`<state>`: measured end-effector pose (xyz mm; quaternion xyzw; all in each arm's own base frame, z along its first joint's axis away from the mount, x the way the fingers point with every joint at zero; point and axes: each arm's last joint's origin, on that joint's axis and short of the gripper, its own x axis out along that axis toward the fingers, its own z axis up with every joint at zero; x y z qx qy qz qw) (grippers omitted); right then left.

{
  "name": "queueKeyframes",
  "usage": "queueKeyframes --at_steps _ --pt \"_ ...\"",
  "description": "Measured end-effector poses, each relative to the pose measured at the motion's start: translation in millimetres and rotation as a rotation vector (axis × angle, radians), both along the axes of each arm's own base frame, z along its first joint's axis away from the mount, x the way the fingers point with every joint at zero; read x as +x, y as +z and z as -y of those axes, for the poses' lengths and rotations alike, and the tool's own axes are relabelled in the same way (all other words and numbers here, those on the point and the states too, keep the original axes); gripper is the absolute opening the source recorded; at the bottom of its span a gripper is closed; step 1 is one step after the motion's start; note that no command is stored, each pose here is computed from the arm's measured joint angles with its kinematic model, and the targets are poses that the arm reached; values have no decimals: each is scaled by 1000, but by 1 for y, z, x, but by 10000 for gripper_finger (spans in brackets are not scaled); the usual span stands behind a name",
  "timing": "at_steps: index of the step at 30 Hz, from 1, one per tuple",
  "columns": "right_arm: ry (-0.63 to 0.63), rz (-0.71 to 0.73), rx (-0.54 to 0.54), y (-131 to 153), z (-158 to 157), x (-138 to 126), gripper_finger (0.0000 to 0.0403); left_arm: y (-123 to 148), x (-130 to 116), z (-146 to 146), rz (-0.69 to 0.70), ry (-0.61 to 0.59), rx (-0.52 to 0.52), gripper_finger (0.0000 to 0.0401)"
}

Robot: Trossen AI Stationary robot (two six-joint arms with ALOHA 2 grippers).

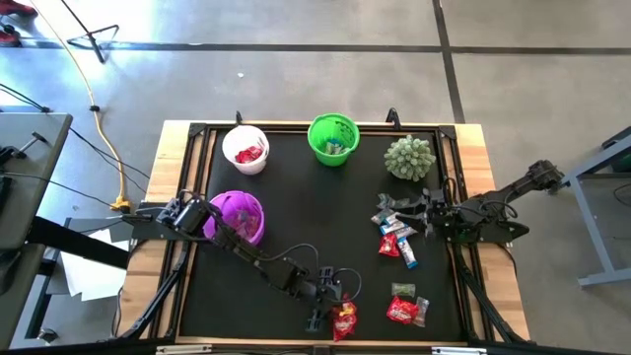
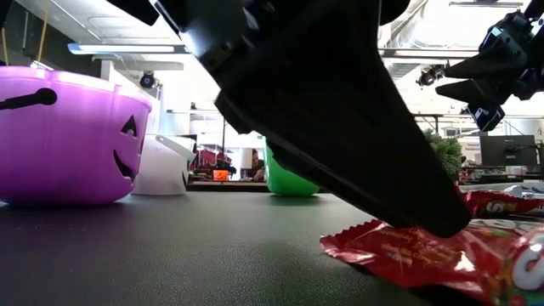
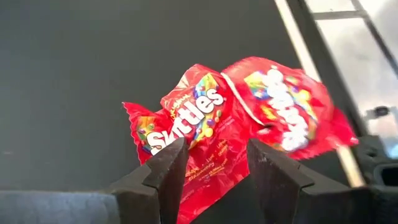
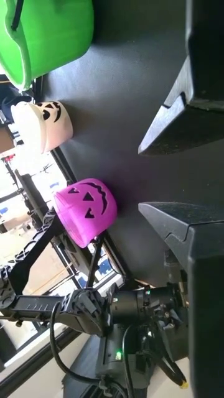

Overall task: Sort candy
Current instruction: Put the red candy into the white bucket

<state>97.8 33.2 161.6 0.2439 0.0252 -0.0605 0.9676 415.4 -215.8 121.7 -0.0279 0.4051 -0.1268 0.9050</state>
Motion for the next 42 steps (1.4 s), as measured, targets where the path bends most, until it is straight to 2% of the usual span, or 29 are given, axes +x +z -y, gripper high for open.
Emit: queueKeyframes --at_steps 7,16,21,29,35,42 --pt "0 0 0 0 0 0 126 0 0 -1 -2 25 -10 159" --pt "0 0 0 0 0 0 126 22 -2 -4 53 -38 54 159" --pt "0 0 0 0 0 0 126 19 -1 -5 49 -61 79 159" --pt "0 0 0 0 0 0 126 13 3 -15 72 -173 186 159" --pt "0 1 0 0 0 0 126 -4 11 -21 64 -212 155 159" --pt "-3 0 0 0 0 0 126 -12 16 -25 67 -190 143 159"
